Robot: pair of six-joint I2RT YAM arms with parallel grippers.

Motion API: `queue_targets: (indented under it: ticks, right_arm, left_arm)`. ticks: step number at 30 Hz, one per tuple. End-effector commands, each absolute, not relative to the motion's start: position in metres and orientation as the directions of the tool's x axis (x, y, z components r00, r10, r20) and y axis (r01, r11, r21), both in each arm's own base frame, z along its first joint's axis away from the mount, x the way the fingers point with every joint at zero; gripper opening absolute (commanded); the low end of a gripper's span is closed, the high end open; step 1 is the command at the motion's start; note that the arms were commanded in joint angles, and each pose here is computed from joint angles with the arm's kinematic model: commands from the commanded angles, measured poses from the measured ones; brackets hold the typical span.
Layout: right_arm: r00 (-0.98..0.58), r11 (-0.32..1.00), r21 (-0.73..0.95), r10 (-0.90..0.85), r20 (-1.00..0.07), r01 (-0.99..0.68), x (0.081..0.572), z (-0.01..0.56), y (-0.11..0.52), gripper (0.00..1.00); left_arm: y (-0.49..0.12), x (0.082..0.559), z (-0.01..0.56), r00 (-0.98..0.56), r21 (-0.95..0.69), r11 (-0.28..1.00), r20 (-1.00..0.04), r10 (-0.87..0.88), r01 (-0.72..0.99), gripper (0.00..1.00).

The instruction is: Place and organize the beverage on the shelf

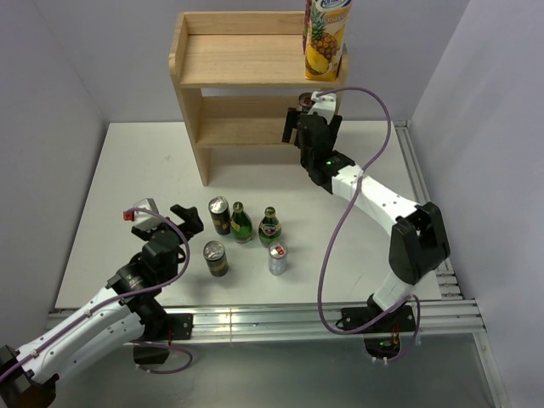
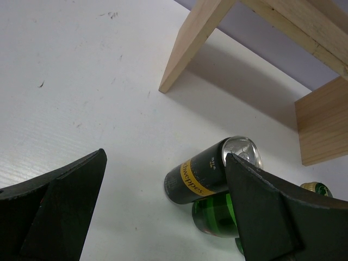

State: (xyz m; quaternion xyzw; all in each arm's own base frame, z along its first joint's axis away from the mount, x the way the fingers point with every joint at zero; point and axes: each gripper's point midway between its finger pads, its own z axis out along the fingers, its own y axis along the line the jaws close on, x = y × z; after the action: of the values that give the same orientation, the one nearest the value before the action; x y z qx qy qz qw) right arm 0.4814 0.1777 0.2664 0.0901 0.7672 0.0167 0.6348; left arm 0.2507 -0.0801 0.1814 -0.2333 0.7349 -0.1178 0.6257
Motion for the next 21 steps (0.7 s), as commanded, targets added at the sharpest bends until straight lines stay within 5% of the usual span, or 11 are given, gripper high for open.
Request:
queue_targets:
  ticks: [1, 13, 21]
  right_arm:
    - [-0.121, 0.972, 0.189, 0.206, -0.971, 0.143, 0.459, 0.299, 0.165, 1.00]
    - [-0.217, 0.972, 0.235, 0.231, -0.948, 0.010, 0.397, 0.299, 0.181, 1.00]
    - [-0.432, 0.892, 0.360, 0.222, -0.874, -0.271, 0.293, 0.240, 0.232, 1.00]
  left_arm:
    - [-0.077, 0.251, 0.186, -0.088, -0.466, 0.862, -0.868, -0.489, -0.201, 0.98]
    - [-0.076, 0.251, 0.186, -0.084, -0.466, 0.860, -0.867, -0.491, -0.209, 0.98]
    - [-0.076, 0.251, 0.184, -0.089, -0.461, 0.862, -0.869, -0.487, -0.213, 0.98]
